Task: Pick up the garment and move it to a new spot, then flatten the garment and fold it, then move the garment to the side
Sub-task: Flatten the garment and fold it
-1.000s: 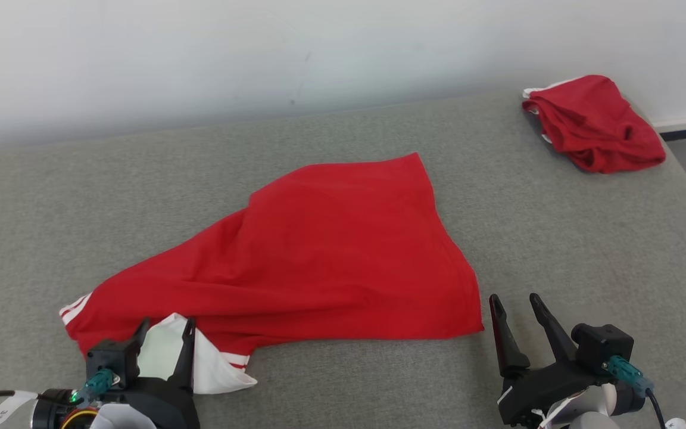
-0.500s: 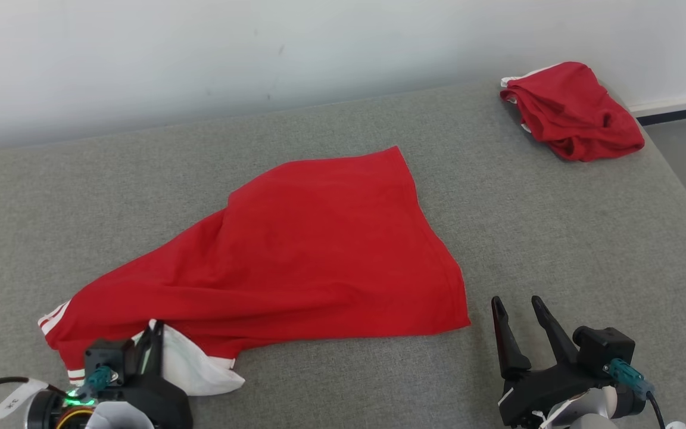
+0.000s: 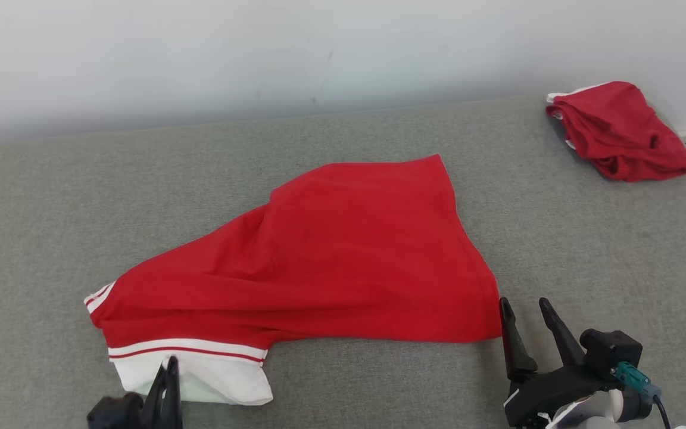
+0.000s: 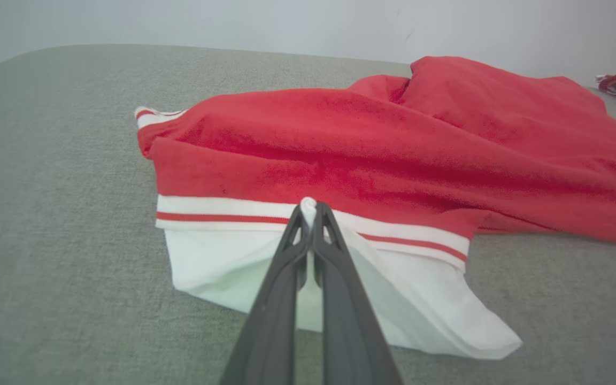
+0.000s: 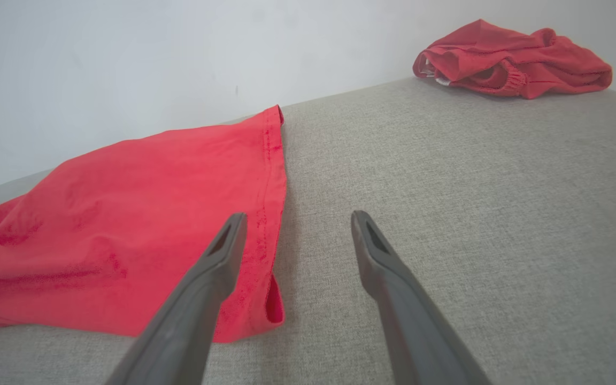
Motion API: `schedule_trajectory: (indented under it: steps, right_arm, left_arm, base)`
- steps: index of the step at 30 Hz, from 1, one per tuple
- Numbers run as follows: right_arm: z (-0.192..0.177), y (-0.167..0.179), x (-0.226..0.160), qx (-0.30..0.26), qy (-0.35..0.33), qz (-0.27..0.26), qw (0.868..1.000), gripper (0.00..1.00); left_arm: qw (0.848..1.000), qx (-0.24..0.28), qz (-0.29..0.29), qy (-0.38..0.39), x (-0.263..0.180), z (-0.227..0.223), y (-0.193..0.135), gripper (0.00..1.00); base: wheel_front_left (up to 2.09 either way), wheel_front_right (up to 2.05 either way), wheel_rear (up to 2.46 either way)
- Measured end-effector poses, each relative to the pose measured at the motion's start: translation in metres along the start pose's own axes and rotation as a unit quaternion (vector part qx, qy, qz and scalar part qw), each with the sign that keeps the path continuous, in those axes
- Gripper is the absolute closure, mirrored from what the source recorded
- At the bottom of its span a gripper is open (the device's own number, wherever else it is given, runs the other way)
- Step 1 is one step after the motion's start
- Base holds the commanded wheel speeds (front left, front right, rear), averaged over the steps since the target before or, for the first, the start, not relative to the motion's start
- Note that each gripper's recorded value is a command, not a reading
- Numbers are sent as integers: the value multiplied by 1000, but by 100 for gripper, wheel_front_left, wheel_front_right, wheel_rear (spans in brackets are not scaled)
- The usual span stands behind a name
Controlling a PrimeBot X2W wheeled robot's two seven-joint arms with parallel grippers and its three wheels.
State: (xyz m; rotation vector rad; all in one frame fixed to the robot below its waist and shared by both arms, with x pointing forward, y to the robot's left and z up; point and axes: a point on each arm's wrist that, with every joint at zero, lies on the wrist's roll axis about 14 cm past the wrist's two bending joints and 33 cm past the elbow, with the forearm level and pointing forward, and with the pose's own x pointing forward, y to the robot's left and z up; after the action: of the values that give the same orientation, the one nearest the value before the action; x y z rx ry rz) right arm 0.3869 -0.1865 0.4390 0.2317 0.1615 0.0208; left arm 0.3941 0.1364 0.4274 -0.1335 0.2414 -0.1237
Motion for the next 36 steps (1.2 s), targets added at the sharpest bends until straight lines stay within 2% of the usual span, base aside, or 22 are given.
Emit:
schedule_trajectory:
  steps: [4,5,6,7,14,19,20,21,22,29,30,36]
  right_arm:
    - [-2,7,3,0,4,10,1000,0]
    - [-2,8,4,-1,5,12,1000,0]
    - [-3,9,4,-2,7,14,1000,0]
    - [-4,9,4,-3,10,15,1000,0]
    - [-17,14,9,-16,55,28,998,0]
    - [-33,22,9,-19,96,43,994,0]
    - [-35,24,9,-16,100,45,994,11]
    - [-36,26,9,-17,102,47,993,59]
    - [-37,27,9,-17,103,50,993,100]
    - [-17,33,10,-13,69,60,996,100]
    - [-1,38,10,-5,47,69,997,100]
    - [22,44,-3,12,39,86,995,100]
  left_arm:
    - [999,-20,37,14,-20,-12,14,100]
    - [999,-21,43,22,-25,-16,17,89]
    - [998,-19,51,31,-29,-21,20,31]
    - [998,-18,56,36,-32,-24,22,0]
    - [995,-29,86,-52,-38,21,33,0]
    - [992,-26,96,-77,-44,33,38,0]
    - [992,-26,97,-80,-45,35,38,0]
    - [991,-26,98,-82,-46,35,39,0]
    - [991,-27,101,-84,-47,37,41,0]
    - [990,-31,107,-90,-51,38,45,0]
    - [990,-32,106,-90,-53,36,44,0]
    - [989,-36,109,-95,-54,38,43,0]
  base:
    - [0,0,0]
    - [0,0,0]
    - [0,0,0]
    - [0,0,0]
    - [0,0,0]
    - [0,0,0]
    - [0,0,0]
    - [0,0,0]
    - [0,0,0]
    - [0,0,0]
    - [0,0,0]
    - [0,0,0]
